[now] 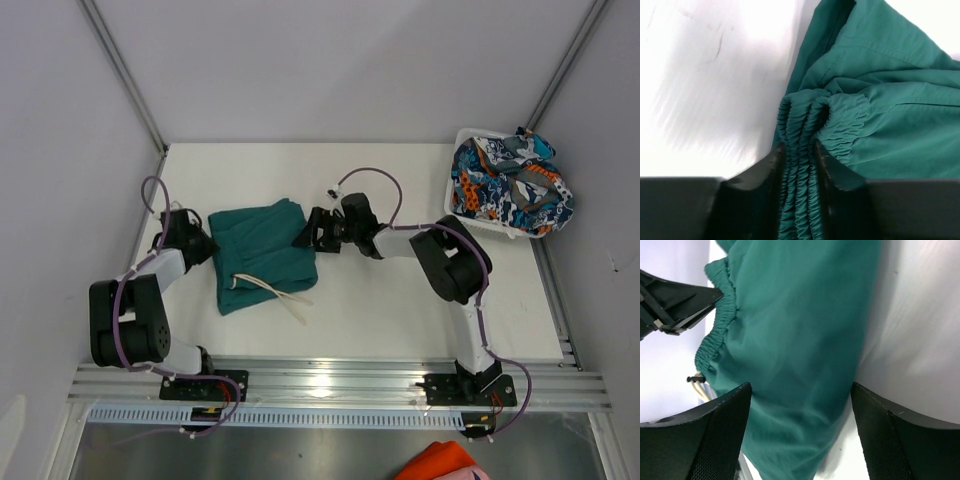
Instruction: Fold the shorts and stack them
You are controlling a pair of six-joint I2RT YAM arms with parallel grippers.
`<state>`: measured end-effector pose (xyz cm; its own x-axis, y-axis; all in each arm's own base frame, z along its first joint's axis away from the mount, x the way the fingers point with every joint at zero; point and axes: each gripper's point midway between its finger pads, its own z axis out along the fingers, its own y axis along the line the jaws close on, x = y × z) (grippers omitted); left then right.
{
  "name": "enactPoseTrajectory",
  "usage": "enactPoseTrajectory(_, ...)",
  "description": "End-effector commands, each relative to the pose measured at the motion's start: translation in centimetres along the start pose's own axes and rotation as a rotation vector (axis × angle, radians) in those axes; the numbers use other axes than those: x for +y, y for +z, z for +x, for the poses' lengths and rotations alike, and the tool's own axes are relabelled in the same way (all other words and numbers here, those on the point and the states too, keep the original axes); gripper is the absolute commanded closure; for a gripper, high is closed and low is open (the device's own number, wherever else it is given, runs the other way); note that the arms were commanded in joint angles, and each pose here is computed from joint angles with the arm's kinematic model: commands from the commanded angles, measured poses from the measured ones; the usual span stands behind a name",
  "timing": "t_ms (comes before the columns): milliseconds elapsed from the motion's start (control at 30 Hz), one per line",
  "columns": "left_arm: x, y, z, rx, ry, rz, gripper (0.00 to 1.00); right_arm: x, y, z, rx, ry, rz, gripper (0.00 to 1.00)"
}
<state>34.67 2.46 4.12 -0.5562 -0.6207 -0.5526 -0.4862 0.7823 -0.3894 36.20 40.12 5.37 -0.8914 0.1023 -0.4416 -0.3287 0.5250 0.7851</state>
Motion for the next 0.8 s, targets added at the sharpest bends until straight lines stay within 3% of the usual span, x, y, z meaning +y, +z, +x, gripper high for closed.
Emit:
enactPoseTrajectory(0,-1.3,0.5,-2.2,-0.044,0.028,0.05,0.74,0.9,0.8,0.1,0.015,0.011,-0.065,0.2)
enactPoseTrajectory(133,-2.9,1.3,-2.9,-0.036,0.036,0.118,0.88,1.4,0.8,0.4,0.017,0.023,-0.09,0.36)
enactPoseTrajectory(167,-3.1,1.5,-2.8,-0.028,0.034,0.129,0.91,1.5,0.7,0.3,0.012,0.026,-0.088,0.44)
enactPoseTrajectory(233,-4.0,2.1,-3.1,-0.017,0.037,0.161,0.93,1.3,0.4,0.5,0.004,0.028,-0.084,0.51)
enactPoseTrajectory(300,-4.5,2.5,-3.0,0.003,0.04,0.186,1.0,1.9,-0.1,0.4,-0.003,0.03,-0.091,0.66)
enactPoseTrajectory(367,-5.7,3.2,-3.2,0.013,0.054,0.217,1.0,2.3,-1.0,1.2,-0.016,0.027,-0.085,0.76)
enactPoseTrajectory(533,-10.5,4.0,-1.1,0.098,0.195,0.342,1.0,2.6,-2.9,5.5,-0.034,-0.024,0.019,0.86)
enactPoseTrajectory(567,-12.1,3.9,-1.6,0.089,0.249,0.383,1.0,3.1,-2.8,8.5,0.007,-0.049,0.045,0.86)
enactPoseTrajectory(633,-14.7,4.0,1.7,0.187,0.333,0.469,1.0,3.9,-3.6,10.7,0.035,-0.097,0.115,0.77)
enactPoseTrajectory(667,-15.4,3.8,2.4,0.227,0.354,0.476,1.0,4.0,-3.6,11.2,0.02,-0.117,0.155,0.51)
enactPoseTrajectory(733,-17.3,3.5,3.8,0.248,0.443,0.527,1.0,6.0,-4.4,13.4,0.052,-0.148,0.124,0.24)
enactPoseTrajectory(767,-18.0,3.3,4.0,0.248,0.455,0.542,0.98,6.3,-4.8,13.6,0.053,-0.148,0.119,0.18)
